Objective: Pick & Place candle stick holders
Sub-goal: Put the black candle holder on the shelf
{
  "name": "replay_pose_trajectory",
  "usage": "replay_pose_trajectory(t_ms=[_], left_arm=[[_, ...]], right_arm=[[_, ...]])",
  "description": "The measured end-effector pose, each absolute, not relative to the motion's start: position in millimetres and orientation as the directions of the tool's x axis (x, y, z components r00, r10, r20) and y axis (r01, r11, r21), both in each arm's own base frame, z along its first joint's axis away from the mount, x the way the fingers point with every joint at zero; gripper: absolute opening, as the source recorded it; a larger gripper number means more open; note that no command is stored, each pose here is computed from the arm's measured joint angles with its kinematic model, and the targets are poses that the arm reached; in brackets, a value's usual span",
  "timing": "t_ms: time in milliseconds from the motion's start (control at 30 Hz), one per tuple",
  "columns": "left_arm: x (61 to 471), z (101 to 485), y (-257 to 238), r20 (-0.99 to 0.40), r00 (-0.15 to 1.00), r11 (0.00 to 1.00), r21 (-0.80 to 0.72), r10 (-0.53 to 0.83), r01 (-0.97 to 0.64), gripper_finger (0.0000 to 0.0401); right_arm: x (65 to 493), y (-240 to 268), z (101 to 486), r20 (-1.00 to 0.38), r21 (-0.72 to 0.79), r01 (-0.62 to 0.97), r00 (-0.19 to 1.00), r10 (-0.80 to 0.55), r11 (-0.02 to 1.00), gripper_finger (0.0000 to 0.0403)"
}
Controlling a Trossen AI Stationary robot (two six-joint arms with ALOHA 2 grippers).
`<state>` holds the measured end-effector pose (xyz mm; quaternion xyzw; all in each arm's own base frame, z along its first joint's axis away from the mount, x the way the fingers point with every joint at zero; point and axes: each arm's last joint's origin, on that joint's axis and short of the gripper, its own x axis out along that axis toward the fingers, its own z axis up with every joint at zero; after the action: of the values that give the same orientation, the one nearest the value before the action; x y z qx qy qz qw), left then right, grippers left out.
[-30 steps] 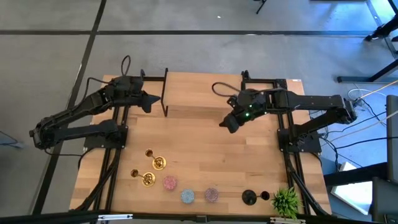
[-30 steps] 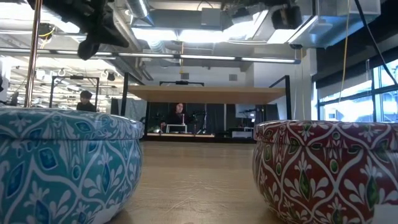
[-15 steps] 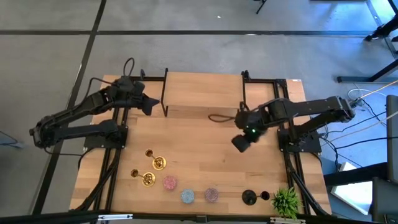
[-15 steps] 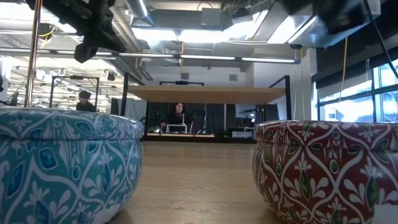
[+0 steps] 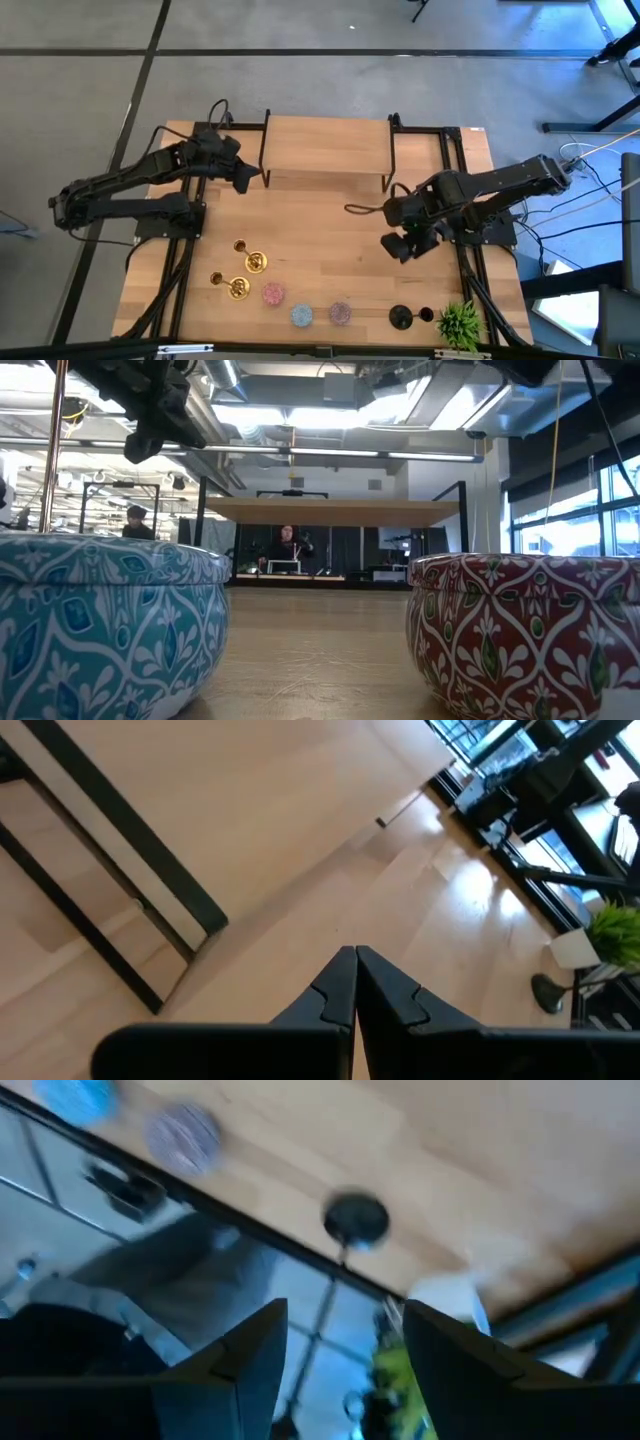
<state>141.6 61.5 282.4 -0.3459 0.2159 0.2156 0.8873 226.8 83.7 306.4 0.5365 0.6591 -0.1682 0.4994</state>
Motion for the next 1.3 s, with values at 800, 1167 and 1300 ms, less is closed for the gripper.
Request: replay_pose_trajectory(t_ms=[800,1167,1300], left_arm=[[149,293,55,-0.425,0.884,0.685,-0.585,0.196,-0.434,0.0001],[151,296,54,-0.394,0.900,0.635,-0.650,0.187,-0.417,0.0001],[155,300,49,-0.350,0.923,0.644,-0.671,0.159,-0.366,0.0001]], right_arm=[[266,83,271,-0.748,0.582,0.551,0.651,0.129,0.598,0.0204],[238,93,256,-0.889,0.432,0.826,0.323,0.325,0.362,0.0204],[217,91,250,-0.912,0.218,0.906,0.057,0.406,0.363,0.0204]])
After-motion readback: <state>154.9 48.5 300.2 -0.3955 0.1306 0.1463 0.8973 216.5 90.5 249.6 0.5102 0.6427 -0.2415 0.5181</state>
